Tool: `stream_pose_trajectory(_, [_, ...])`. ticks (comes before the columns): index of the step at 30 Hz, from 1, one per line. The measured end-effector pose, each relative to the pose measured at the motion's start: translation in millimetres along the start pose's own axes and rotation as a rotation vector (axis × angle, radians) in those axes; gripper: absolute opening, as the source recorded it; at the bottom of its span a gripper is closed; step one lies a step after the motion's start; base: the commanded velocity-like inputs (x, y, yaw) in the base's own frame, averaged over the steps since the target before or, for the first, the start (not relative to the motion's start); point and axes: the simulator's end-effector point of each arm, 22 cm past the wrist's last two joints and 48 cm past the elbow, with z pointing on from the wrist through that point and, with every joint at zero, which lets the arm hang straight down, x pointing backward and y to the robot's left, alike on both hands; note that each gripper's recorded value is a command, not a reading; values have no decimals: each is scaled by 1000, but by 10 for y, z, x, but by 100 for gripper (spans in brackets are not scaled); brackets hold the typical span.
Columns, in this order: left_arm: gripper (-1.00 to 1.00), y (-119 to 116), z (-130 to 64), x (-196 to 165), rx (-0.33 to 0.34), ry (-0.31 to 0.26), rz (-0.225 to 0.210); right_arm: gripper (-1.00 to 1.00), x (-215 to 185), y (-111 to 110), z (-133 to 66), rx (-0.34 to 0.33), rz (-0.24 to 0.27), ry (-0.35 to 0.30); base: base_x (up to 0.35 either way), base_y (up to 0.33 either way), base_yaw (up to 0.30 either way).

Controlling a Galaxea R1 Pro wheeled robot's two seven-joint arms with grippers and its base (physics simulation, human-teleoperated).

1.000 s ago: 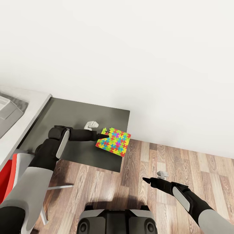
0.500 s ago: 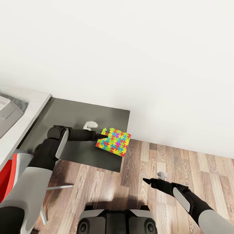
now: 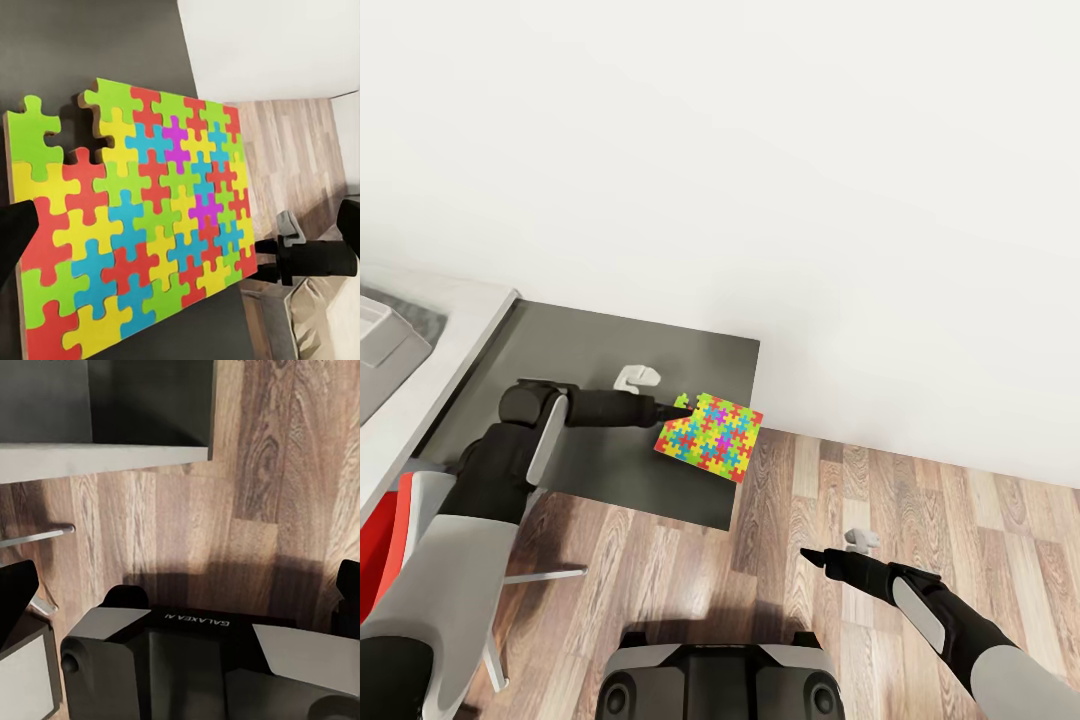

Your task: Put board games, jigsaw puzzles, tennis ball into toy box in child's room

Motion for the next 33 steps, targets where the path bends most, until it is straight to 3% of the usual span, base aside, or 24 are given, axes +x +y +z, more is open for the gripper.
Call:
stream_pose_trajectory(9, [100,37,2,17,-18,8,6,100,-1,0,0,0,0,0,0,0,0])
stream_pose_trajectory(19, [100,389,-93,44,-139,14,-6,100,-1,0,0,0,0,0,0,0,0])
stream_pose_trajectory(33, [100,457,-109,60,-155,15,-19,100,-1,0,0,0,0,0,0,0,0])
